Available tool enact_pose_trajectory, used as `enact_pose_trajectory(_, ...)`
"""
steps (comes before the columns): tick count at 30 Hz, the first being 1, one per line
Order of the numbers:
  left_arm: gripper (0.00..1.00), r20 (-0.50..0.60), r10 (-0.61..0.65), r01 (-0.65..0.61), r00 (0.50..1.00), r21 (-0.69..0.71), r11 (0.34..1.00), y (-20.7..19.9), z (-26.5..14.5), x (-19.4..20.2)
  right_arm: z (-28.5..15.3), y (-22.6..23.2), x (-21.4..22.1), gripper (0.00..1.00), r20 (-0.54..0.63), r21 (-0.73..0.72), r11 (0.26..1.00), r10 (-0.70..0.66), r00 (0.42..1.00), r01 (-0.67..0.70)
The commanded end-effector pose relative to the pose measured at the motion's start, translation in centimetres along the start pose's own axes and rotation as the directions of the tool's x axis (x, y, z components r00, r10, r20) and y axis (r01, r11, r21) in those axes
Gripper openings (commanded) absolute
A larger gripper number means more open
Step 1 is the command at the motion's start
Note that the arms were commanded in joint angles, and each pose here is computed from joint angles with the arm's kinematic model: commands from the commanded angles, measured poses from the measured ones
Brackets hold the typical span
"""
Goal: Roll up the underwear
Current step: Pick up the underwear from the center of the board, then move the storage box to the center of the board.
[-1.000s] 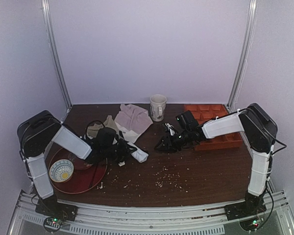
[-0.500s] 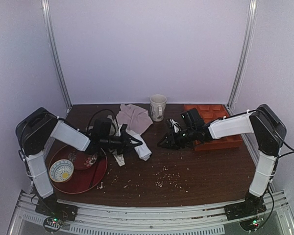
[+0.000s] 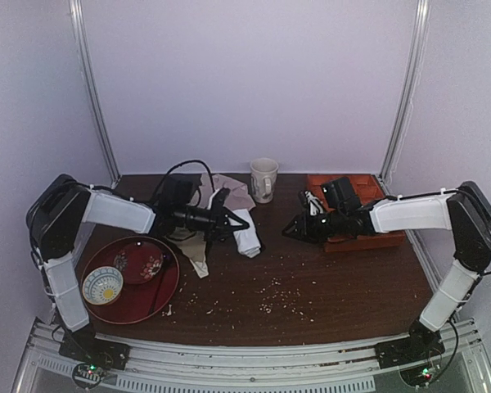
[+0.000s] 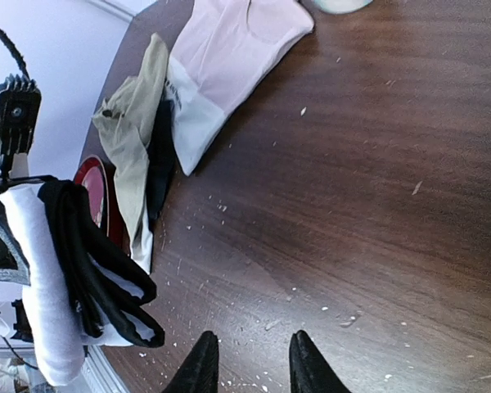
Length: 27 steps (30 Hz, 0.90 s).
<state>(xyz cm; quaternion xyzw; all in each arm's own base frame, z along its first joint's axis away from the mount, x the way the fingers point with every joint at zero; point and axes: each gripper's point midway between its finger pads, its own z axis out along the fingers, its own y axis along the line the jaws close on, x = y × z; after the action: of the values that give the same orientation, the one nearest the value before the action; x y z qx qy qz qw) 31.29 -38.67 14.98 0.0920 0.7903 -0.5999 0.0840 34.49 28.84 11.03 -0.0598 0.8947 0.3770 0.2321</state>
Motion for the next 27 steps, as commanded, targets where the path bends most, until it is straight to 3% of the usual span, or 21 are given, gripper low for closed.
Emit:
enact_pose_trajectory(1,0.00,-0.044,0.115,-0.113,0.992,0.053,0.992,-3.6,0.9,-1.3,-3.5,-2.7,-2.1,0.27,0.120,0.182,0.983,0.003,0.993,-0.025)
enact_pose_trajectory(6,0.00,-0.099,0.169,-0.155,0.981,0.137,0.978,-6.5,3.0,-1.9,-7.1,-5.4,-3.4,0.28,0.204,0.360,0.931,-0.021,0.979,-0.055)
enact_pose_trajectory(14,0.00,-0.171,0.221,-0.167,0.960,0.282,0.945,-9.4,4.6,-1.6,-12.0,-13.0,-4.5,0.28,0.285,0.569,0.786,0.090,0.954,-0.244)
enact_pose_trajectory(23,0.00,-0.204,0.231,-0.156,0.951,0.325,0.933,-9.7,4.6,-0.9,-14.6,-18.3,-5.0,0.28,0.301,0.686,0.652,0.149,0.942,-0.322)
enact_pose_trajectory(27,0.00,-0.213,0.247,-0.161,0.945,0.354,0.921,-10.1,4.3,-0.5,-14.4,-20.0,-4.7,0.28,0.276,0.701,0.636,0.175,0.945,-0.323)
